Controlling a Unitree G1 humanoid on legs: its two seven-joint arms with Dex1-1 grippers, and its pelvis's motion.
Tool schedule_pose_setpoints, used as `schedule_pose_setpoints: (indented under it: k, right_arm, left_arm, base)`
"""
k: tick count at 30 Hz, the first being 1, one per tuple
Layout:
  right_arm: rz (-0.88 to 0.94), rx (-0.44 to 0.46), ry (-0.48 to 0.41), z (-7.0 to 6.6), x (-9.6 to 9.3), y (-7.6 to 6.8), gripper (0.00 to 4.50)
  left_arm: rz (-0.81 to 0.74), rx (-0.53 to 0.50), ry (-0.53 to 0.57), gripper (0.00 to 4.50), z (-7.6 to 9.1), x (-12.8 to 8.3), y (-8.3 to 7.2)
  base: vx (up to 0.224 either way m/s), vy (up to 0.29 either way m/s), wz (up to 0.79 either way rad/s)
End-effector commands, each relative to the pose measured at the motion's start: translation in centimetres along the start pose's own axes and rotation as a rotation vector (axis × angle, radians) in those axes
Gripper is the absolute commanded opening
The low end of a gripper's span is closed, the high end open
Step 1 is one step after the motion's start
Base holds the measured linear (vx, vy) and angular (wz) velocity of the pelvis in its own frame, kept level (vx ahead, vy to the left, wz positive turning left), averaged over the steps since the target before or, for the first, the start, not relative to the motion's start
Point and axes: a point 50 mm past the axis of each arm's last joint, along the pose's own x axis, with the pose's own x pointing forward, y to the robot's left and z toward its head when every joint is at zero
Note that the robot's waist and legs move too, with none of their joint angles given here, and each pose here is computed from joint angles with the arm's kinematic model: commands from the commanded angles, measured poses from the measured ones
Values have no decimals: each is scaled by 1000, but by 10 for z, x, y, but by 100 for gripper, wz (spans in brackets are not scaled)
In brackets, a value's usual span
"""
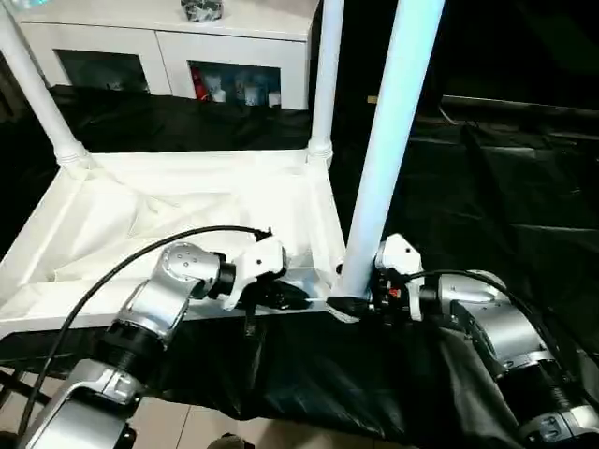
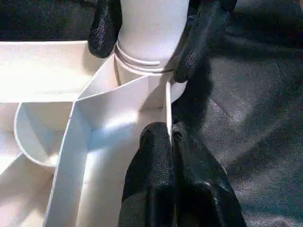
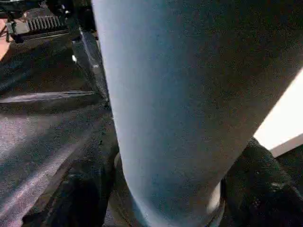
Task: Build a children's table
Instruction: Rotate leg to tighten
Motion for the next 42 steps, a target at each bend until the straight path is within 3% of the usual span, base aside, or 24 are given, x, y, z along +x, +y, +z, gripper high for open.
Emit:
schedule_pose_setpoints:
  k: [1,9,13,17,24,28,30,32,35,38,42]
  right_arm:
    - [91,-12,24,-3,11,13,275]
    - [10,28,4,-7,16,13,263]
    - [-282,150,-31,-12,33,-1,262]
    - [-435,236,-51,-13,45,-8,262]
    - [-676,300,-53,-1,70,-20,262]
    - [-635,292,-107,9,76,-20,262]
    - [-610,315,-129,10,75,-20,317]
    - [-588,323,-138,10,73,-19,331]
    - [-542,239,-101,6,70,-18,367]
    - [-517,215,-96,5,68,-18,367]
    - [-372,137,-100,4,47,-17,367]
  left_arm:
    - [-14,67,-54,0,18,2,1]
    - [90,50,-62,0,22,11,11]
    - [236,8,-71,0,32,25,25]
    - [319,-17,-70,0,37,37,31]
    - [412,-48,-88,0,47,59,34]
    - [408,-37,-97,0,48,62,32]
    - [398,-29,-104,0,48,60,32]
    - [381,-15,-108,0,48,59,31]
    - [344,6,-120,0,46,54,28]
    - [330,9,-123,0,45,51,27]
    - [212,46,-124,0,37,42,18]
  base:
    - [0,0,0]
    - [0,0,0]
    - [0,0,0]
    - [0,0,0]
    - [0,0,0]
    - [0,0,0]
    - [0,0,0]
    - [0,0,0]
    - [0,0,0]
    - [0,0,0]
    - [0,0,0]
